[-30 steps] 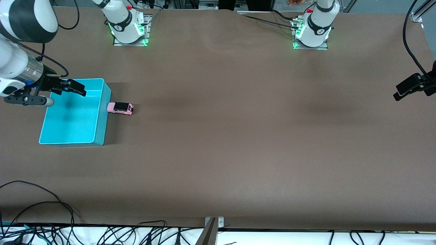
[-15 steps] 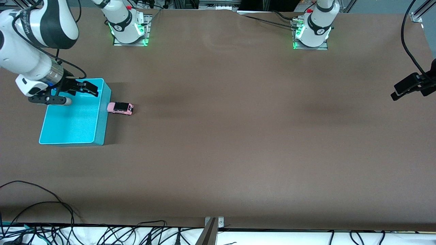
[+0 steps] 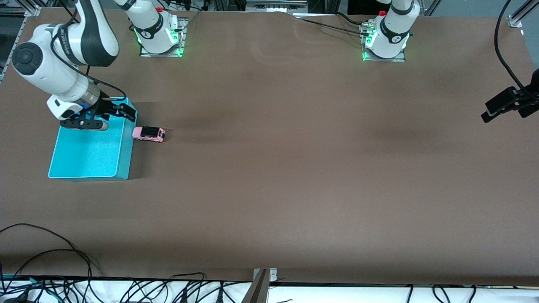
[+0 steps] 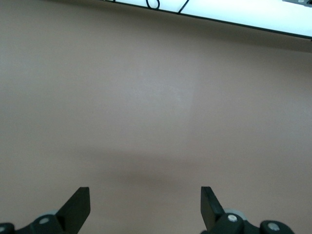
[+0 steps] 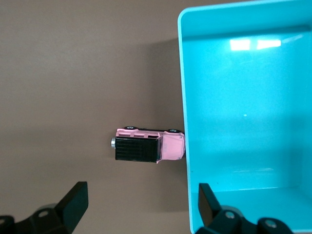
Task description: Wind and store pink jeep toy
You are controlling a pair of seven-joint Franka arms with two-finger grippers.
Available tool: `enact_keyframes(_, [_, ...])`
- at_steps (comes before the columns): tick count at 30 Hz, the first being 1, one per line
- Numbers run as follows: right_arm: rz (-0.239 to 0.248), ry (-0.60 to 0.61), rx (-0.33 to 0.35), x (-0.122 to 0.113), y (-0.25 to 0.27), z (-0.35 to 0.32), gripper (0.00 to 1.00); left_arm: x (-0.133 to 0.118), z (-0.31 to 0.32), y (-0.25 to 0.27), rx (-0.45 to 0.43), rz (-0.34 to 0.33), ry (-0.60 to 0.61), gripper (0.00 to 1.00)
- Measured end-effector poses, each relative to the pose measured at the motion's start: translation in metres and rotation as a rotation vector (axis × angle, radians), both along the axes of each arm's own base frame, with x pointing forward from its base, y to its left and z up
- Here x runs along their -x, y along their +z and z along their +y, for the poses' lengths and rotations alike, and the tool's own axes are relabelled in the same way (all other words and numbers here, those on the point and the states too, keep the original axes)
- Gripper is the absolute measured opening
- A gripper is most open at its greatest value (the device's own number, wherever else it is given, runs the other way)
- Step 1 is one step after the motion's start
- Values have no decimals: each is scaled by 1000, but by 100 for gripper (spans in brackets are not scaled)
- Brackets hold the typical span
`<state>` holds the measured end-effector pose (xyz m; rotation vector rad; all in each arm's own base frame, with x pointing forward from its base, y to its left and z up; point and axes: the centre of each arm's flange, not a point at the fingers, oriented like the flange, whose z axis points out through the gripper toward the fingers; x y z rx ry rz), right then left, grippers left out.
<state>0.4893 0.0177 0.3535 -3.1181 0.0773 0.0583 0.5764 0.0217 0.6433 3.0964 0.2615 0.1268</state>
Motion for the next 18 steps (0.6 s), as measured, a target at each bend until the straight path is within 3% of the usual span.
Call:
enact_keyframes(14, [-38,-71,6,23,-41,21,100,1,-8,-13,2,41,-14,100])
enact_keyframes(18, [-43,-144,7,28,-53,25,100,0,-8,-16,3,47,-14,100])
